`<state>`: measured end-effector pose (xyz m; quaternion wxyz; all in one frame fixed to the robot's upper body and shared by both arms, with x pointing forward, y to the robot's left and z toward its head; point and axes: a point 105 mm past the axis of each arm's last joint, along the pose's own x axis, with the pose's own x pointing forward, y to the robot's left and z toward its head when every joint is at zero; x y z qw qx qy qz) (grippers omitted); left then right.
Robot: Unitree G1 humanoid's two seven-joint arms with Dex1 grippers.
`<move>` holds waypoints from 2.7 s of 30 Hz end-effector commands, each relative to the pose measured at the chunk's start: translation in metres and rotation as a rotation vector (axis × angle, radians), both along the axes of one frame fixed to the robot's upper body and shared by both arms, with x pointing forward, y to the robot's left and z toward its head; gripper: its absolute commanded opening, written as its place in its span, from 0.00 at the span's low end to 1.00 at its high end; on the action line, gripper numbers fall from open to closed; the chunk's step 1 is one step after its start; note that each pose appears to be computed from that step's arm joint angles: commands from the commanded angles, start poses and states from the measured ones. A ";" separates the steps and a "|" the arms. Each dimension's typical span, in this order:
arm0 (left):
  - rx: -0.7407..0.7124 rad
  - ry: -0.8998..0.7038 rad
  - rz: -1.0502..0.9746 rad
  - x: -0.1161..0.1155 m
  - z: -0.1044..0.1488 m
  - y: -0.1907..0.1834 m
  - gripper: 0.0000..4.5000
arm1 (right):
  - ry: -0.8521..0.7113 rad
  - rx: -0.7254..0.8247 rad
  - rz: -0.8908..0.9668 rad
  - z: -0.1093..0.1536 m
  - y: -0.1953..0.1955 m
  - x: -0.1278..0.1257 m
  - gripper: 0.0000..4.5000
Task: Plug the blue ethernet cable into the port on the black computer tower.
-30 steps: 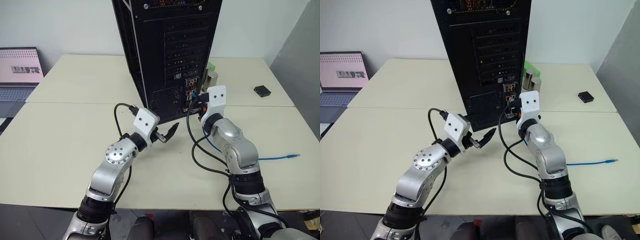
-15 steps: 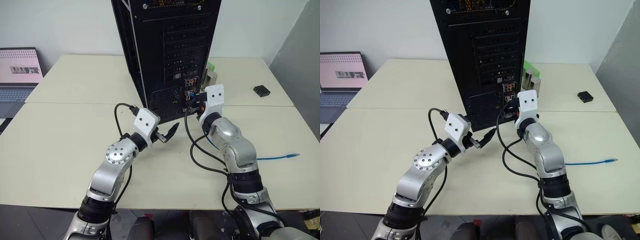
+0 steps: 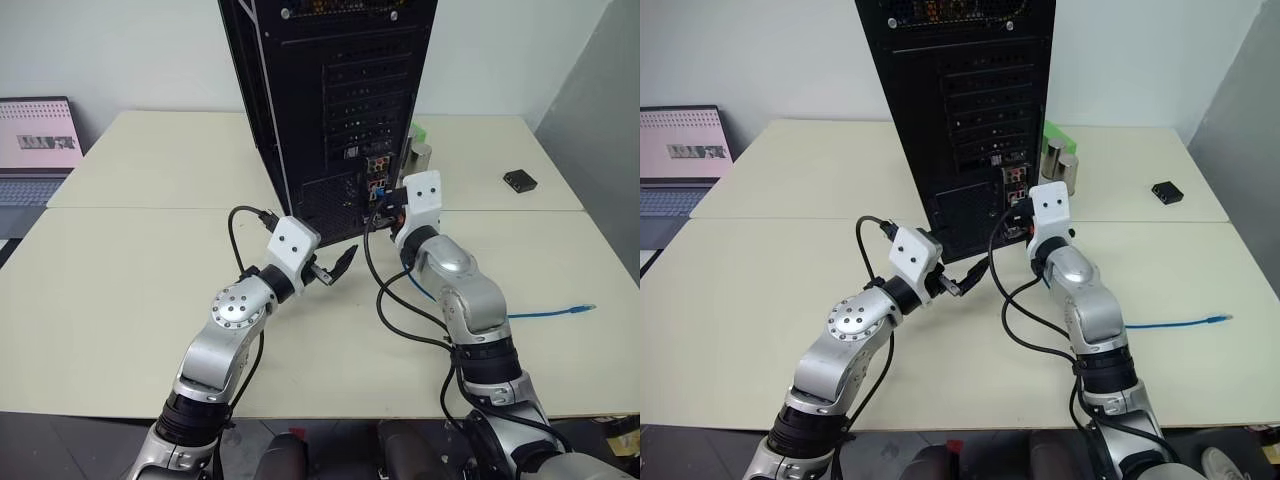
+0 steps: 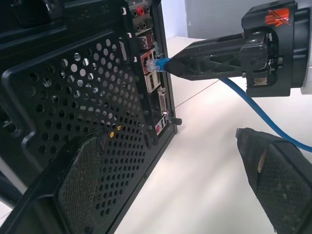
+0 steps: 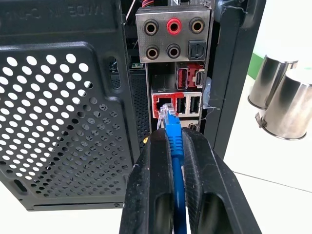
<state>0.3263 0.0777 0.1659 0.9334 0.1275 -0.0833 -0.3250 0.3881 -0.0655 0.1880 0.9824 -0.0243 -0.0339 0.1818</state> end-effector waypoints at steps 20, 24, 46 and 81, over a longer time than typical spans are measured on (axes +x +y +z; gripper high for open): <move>-0.007 -0.071 -0.012 -0.001 0.014 0.000 1.00 | -0.117 0.010 0.077 0.046 0.022 -0.008 0.00; -0.006 -0.070 -0.012 -0.001 0.014 0.000 1.00 | -0.076 0.069 0.105 0.045 0.029 -0.009 0.00; -0.004 -0.074 -0.010 -0.001 0.013 -0.002 1.00 | -0.049 0.077 0.088 0.047 0.044 0.000 0.00; 0.077 -0.027 -0.062 0.003 0.035 0.044 1.00 | -0.134 -0.256 0.366 0.041 -0.041 -0.074 0.99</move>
